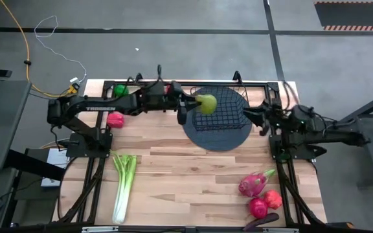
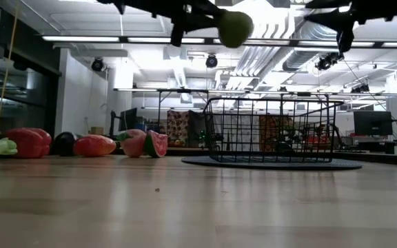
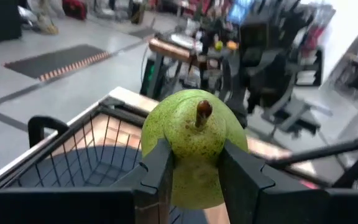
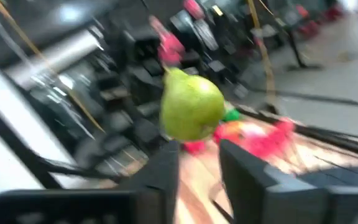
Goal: Build produce basket
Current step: Put the pear into the black wire basket
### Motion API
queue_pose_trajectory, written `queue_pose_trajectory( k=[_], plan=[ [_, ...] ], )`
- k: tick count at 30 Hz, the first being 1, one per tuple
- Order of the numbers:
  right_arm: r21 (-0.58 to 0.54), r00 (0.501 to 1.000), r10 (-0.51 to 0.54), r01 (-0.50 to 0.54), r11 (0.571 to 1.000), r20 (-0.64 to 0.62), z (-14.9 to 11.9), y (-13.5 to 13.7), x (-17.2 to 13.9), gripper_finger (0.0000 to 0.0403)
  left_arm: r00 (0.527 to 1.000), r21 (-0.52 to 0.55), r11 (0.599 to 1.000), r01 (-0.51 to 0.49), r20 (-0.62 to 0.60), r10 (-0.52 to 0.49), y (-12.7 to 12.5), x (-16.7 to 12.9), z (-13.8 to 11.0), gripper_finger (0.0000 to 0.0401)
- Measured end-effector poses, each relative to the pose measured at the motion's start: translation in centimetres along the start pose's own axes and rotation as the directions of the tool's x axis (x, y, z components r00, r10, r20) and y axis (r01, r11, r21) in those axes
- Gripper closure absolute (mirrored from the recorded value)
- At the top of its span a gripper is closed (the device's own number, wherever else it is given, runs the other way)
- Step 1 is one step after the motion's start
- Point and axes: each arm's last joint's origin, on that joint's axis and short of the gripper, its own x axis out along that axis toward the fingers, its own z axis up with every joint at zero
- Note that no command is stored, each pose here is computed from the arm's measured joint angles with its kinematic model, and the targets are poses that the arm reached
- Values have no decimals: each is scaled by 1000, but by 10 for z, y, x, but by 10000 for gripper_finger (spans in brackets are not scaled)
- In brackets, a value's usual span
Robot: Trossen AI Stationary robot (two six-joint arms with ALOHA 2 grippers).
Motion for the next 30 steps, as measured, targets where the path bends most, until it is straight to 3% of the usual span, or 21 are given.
queue_pose_trajectory(
  k=[6, 11, 15, 24, 30],
  plan=[
    [-72, 971, -147, 135, 988, -186, 26, 10, 25, 167, 997, 51, 997, 52, -58, -49, 11, 21, -3, 310],
    [-187, 934, -153, 95, 978, -324, 46, 16, 50, 104, 995, 81, 996, 47, -94, -39, 19, 35, -13, 310],
    [-276, 885, -210, 97, 956, -416, 56, 14, 74, 94, 990, 125, 988, 90, -117, -76, 21, 43, -18, 310],
    [-396, 815, -204, -34, 918, -542, 62, 2, 127, 93, 989, 229, 969, 88, -134, -58, 23, 50, -24, 310],
    [-351, 760, -127, -140, 926, -637, 52, -11, 155, 93, 991, 267, 962, 63, -130, -29, 21, 51, -25, 310]
  ],
)
